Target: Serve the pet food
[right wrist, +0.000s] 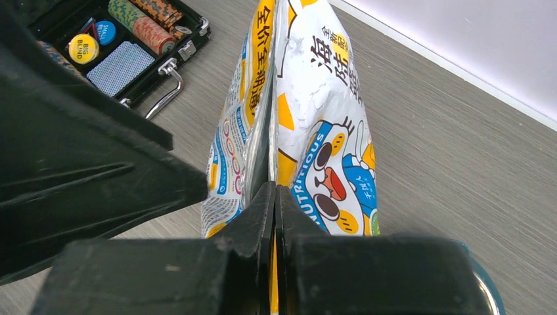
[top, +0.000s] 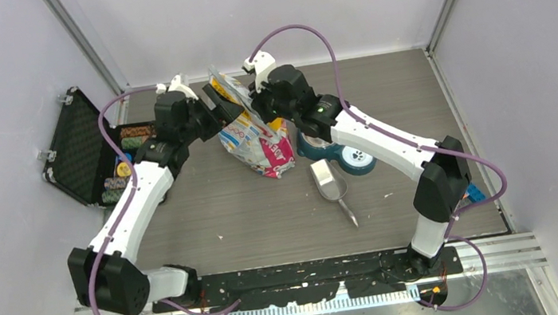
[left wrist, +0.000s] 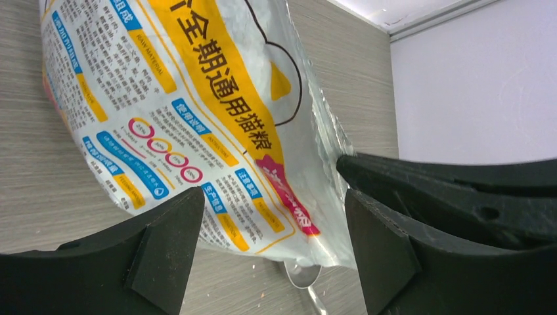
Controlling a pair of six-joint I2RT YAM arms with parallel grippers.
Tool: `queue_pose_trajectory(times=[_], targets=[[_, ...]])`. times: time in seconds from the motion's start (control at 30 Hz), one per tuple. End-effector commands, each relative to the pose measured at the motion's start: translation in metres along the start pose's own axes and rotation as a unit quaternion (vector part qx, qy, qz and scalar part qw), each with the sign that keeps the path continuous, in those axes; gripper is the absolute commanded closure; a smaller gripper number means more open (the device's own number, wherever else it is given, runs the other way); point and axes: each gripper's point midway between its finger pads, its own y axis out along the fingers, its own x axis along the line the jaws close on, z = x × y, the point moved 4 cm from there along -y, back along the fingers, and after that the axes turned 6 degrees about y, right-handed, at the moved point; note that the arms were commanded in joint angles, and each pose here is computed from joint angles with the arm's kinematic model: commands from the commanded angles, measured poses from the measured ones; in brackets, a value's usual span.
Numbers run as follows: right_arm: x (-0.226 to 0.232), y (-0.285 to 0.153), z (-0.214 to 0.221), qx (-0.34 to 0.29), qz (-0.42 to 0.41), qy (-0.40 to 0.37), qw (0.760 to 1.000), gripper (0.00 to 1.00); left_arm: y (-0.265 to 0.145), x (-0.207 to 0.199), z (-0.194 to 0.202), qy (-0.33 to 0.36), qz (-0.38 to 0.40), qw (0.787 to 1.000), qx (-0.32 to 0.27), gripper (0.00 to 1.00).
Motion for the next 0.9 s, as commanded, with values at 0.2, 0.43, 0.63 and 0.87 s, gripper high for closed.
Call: queue_pose_trajectory(times=[0.2, 0.43, 0.63, 0.87], targets=[[0.004, -0.021, -0.028, -0.033, -0.017, 0.019, 0.999, 0.95, 0.024, -0.007, -0.011, -0.007, 0.009, 1.0, 0.003, 0.3], [0.01, -0.016, -0.023, -0.022, -0.035, 0.021, 0.999, 0.95, 0.029, -0.009, -0.011, -0.023, 0.016, 1.0, 0.005, 0.31], [0.007, -0.016, -0.02, -0.018, -0.025, 0.019, 0.999, 0.95, 0.011, -0.015, -0.017, -0.025, 0.029, 0.999, -0.028, 0.3], [0.008, -0.014, -0.016, -0.013, -0.031, 0.02, 0.999, 0.95, 0.008, -0.018, -0.023, -0.027, 0.024, 0.999, -0.033, 0.3]])
